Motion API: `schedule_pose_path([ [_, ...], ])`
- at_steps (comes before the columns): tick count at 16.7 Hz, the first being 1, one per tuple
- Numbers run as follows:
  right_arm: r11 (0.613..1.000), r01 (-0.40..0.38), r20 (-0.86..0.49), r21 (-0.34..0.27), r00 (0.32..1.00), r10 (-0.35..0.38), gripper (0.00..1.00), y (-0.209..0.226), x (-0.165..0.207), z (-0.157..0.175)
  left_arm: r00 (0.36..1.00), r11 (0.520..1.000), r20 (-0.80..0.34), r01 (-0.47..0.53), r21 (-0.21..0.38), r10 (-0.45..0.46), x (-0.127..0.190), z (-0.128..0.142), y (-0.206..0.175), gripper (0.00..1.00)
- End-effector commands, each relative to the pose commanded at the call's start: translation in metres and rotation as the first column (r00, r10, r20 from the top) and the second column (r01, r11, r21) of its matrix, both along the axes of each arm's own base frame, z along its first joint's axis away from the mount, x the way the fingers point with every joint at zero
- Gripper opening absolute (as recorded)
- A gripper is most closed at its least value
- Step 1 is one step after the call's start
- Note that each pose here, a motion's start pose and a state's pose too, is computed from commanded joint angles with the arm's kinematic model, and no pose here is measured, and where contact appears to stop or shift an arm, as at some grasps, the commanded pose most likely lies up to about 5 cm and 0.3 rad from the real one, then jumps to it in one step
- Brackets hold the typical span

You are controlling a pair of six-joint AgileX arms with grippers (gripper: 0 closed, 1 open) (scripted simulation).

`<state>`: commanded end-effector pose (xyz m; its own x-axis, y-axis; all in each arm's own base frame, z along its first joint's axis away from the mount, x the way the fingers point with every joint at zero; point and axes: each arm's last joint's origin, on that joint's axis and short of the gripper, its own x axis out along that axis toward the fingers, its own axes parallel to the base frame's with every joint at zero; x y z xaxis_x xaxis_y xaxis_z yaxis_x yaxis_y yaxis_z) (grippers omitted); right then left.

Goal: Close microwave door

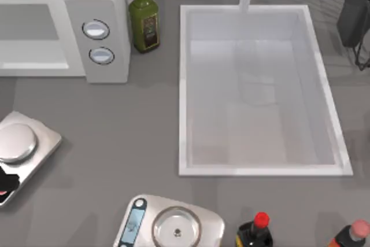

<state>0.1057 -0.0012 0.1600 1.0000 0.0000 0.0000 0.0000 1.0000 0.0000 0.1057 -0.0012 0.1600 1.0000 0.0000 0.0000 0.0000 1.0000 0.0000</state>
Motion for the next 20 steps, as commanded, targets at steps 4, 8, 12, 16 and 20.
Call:
schedule_pose_path([
  [4, 1.0, 0.0, 0.0, 0.0, 1.0, 0.0, 1.0, 0.0, 0.0, 0.0, 1.0, 1.0, 0.0, 0.0, 0.0, 0.0, 0.0, 0.0, 0.0, 0.17],
  [8, 1.0, 0.0, 0.0, 0.0, 1.0, 0.0, 1.0, 0.0, 0.0, 0.0, 1.0, 1.0, 0.0, 0.0, 0.0, 0.0, 0.0, 0.0, 0.0, 0.0],
  [12, 1.0, 0.0, 0.0, 0.0, 1.0, 0.0, 1.0, 0.0, 0.0, 0.0, 1.0, 1.0, 0.0, 0.0, 0.0, 0.0, 0.0, 0.0, 0.0, 0.0],
  [16, 1.0, 0.0, 0.0, 0.0, 1.0, 0.0, 1.0, 0.0, 0.0, 0.0, 1.0, 1.0, 0.002, 0.0, 0.0, 0.0, 0.0, 0.001, 0.0, 0.0],
  [20, 1.0, 0.0, 0.0, 0.0, 1.0, 0.0, 1.0, 0.0, 0.0, 0.0, 1.0, 1.0, 0.0, 0.0, 0.0, 0.0, 0.002, 0.014, 0.002, 0.0],
])
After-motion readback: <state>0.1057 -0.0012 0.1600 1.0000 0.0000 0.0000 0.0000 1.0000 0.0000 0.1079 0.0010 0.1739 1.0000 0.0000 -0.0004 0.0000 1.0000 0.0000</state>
